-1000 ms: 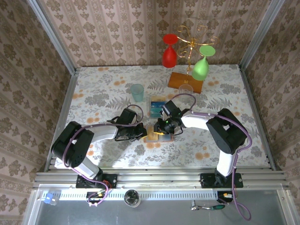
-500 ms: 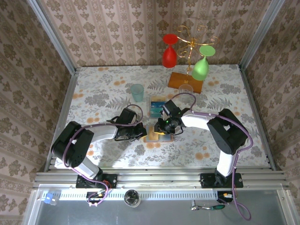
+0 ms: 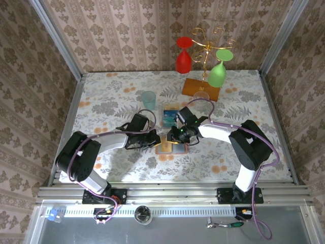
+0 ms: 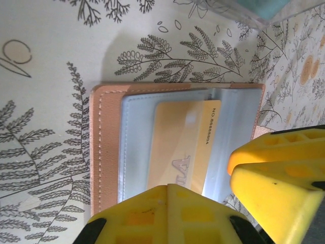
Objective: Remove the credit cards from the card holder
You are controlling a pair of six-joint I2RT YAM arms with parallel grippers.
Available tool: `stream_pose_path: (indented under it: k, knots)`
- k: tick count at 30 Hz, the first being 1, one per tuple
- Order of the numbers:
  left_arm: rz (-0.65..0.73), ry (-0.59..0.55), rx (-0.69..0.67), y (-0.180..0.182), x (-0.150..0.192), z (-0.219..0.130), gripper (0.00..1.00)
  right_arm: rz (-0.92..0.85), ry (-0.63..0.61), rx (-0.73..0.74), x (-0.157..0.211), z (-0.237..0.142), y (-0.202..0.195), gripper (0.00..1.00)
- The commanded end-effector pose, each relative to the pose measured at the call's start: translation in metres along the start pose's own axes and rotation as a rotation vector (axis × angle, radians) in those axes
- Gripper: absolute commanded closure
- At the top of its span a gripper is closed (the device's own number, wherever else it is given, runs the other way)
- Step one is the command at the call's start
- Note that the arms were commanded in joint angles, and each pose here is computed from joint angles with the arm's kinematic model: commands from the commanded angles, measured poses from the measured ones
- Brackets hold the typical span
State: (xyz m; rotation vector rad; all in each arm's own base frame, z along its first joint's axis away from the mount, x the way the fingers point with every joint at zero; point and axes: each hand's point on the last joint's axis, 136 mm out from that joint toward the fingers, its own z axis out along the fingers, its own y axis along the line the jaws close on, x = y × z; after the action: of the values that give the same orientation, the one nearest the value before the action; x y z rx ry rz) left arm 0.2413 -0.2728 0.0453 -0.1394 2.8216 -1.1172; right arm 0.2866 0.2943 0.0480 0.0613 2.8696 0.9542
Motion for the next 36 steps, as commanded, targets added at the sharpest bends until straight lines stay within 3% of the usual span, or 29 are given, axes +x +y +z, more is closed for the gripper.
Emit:
stream_pose_path:
  k: [1, 36]
  knots:
    - [0.024, 0.019, 0.008, -0.005, -0.002, 0.005, 1.00, 0.001, -0.006, 0.032, 0.005, -0.008, -0.007, 0.77]
    - [-0.002, 0.054, -0.046, 0.016, 0.008, 0.015, 1.00, 0.050, 0.053, 0.055, 0.014, 0.016, -0.027, 0.75]
